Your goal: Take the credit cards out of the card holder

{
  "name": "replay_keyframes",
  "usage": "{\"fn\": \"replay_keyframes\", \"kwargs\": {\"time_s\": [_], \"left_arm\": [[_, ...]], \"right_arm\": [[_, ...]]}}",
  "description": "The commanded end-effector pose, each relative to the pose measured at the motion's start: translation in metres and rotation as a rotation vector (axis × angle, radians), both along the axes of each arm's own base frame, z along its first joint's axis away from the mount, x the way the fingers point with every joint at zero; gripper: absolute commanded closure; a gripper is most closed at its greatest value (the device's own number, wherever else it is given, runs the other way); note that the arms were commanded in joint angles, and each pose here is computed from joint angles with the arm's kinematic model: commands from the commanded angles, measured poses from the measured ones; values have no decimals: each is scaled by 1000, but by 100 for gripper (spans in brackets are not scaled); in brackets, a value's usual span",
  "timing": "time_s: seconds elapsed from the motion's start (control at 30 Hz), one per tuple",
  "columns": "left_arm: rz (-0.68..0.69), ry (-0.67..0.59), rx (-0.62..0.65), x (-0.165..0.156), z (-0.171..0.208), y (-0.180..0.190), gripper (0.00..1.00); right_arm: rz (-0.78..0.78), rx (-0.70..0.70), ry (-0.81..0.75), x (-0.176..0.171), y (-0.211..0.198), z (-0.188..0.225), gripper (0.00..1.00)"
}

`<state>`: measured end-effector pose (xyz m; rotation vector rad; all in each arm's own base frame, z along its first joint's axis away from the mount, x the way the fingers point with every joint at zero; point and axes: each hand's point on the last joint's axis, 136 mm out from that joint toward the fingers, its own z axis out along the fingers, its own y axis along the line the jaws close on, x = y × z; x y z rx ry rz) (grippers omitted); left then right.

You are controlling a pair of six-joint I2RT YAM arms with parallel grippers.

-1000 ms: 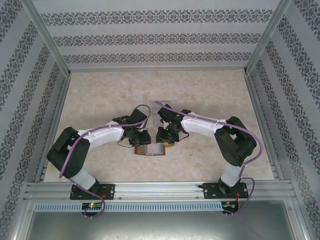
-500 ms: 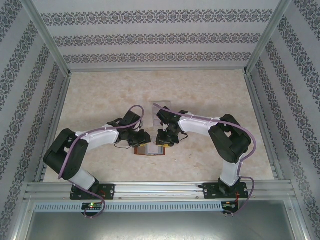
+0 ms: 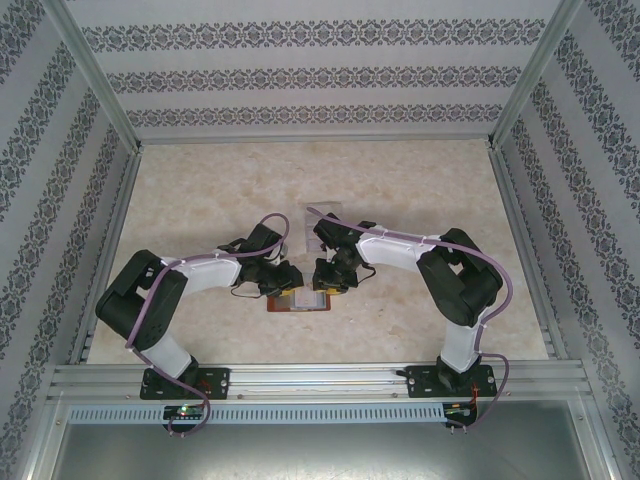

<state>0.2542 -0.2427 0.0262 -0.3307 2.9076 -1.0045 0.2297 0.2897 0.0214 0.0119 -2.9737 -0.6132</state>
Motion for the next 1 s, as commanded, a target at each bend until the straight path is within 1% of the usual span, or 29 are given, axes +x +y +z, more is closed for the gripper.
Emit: {"fn": "replay_keyframes", "kwargs": {"time_s": [0.0,0.13,0.3,0.5,0.8,0.97], "left_arm": [[10,11,-29,1,-2,-1,76],[19,-3,-14,2,2,3,81],[22,-6,0,2,5,10,82],[16,-15,20,0,12,19,86],[-33,-11,58,-4,17,26,87],[-44,-22,111,-5,23,34,87]], "right_arm": [[10,-23,16,-4,-2,-9,71],[10,-23,14,-4,-3,-9,71],[8,-26,18,-5,-3,-9,71],[11,-27,17,-4,-4,-9,72],[10,-27,15,-3,-5,-9,73],[8,-31,17,-4,-6,-9,73]]}}
